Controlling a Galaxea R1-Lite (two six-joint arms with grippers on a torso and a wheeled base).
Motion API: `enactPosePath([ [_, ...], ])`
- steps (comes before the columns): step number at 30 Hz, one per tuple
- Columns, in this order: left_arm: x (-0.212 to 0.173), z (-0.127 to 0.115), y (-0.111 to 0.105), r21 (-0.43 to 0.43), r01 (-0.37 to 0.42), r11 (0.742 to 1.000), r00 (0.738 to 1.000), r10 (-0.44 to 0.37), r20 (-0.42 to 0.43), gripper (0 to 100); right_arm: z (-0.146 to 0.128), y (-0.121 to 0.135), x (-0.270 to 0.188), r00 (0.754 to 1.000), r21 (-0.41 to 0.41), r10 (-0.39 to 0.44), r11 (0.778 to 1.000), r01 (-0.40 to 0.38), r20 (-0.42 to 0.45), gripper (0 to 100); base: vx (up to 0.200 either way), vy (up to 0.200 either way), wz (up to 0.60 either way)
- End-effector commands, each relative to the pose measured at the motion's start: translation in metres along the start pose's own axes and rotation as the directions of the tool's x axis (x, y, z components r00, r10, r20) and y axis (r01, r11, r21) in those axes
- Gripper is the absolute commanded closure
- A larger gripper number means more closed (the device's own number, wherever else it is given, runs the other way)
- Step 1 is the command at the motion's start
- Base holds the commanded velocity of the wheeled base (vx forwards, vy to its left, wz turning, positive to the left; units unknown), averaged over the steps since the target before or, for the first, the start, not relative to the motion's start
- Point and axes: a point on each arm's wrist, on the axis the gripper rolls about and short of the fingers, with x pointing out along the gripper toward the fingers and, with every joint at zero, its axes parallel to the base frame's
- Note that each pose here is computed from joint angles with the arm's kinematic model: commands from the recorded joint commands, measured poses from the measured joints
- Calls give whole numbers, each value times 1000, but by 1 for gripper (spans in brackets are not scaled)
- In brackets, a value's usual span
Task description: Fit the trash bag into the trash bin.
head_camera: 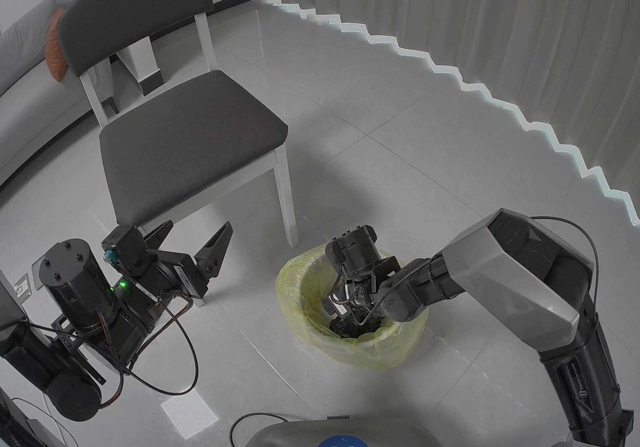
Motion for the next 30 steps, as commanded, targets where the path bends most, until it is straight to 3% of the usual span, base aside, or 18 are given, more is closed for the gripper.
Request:
enactPosePath([
  [1, 0, -1, 0, 0, 0, 1000, 1000, 0, -3, 0, 7, -16, -11, 1000, 21, -21, 1000, 20, 11, 0, 0, 0, 0],
  [7, 0, -1, 0, 0, 2, 1000, 1000, -2, -3, 0, -9, -31, -22, 997, -1, -46, 999, 46, -61, 0, 0, 0, 0],
  [19, 0, 0, 0, 0, 1, 1000, 1000, -1, -1, 0, -42, -30, 6, 986, -20, -49, 999, 46, -161, 0, 0, 0, 0],
  [30, 1, -3, 0, 2, 1, 1000, 1000, -1, -11, 0, -45, -27, 10, 975, -32, -35, 999, 29, -218, 0, 0, 0, 0],
])
